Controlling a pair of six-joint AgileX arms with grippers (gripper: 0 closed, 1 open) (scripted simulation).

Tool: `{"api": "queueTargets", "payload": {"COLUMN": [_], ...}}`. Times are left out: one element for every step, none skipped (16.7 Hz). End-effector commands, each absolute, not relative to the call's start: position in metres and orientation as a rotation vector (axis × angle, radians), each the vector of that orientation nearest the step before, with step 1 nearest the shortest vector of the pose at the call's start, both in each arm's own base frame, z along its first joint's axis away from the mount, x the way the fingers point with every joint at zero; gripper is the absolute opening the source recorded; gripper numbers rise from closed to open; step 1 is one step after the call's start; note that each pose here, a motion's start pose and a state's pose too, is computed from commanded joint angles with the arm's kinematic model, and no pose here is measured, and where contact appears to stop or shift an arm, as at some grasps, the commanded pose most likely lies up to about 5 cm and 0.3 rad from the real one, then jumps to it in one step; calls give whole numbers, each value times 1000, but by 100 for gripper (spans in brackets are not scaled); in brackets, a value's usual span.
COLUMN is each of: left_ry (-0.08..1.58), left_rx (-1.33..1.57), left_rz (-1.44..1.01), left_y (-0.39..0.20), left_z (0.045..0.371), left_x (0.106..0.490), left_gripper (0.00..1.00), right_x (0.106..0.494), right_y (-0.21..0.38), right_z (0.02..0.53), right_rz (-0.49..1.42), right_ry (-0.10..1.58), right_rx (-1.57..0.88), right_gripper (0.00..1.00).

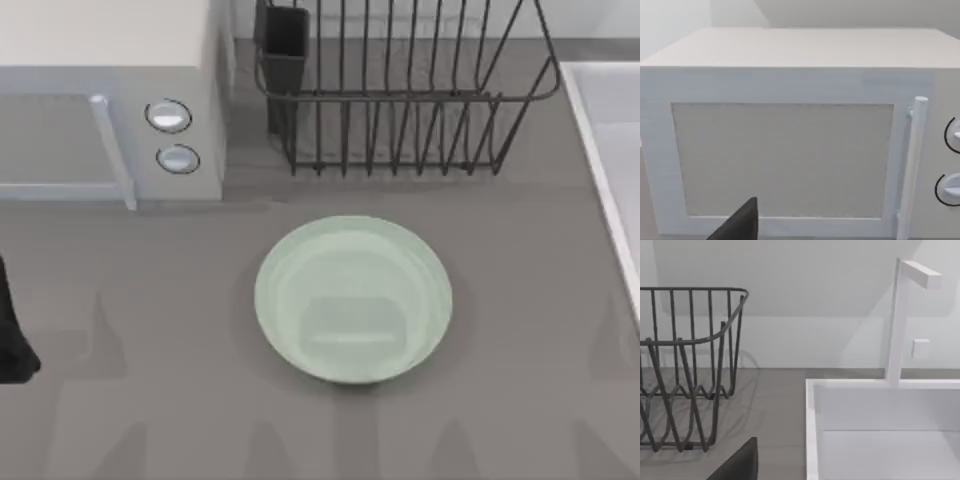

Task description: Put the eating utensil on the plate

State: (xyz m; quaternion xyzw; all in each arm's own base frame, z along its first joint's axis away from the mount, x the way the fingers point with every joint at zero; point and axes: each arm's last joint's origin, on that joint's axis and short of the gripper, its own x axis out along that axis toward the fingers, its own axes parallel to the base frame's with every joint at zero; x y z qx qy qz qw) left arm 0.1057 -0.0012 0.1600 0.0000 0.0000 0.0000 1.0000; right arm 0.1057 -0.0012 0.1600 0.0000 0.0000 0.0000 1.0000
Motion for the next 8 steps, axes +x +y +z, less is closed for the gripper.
{"api": "queueTargets", "payload": {"left_ry": [0,1,12,32,61,100,150,212], "left_rx": [0,1,9,26,49,78,110,146], "left_rz": [0,0,6,15,27,41,55,69], "left_y": [-1,-1,-1,1,2,4,6,9], "left_z": [160,160,162,165,170,175,182,189], "left_x": [106,106,106,106,106,107,109,111], "left_gripper": [100,100,100,100,100,100,100,100], "right_x": [106,106,106,106,106,106,106,106], "right_y": [-1,-1,-1,-1,-1,-1,-1,-1], "right_z": [160,160,160,160,160,160,160,160], "right_rz": [0,0,0,0,0,0,0,0], "right_ry": [0,0,0,0,0,0,0,0], "right_rx": [0,0,0,0,0,0,0,0], "right_gripper": [100,100,100,100,100,100,100,100]}}
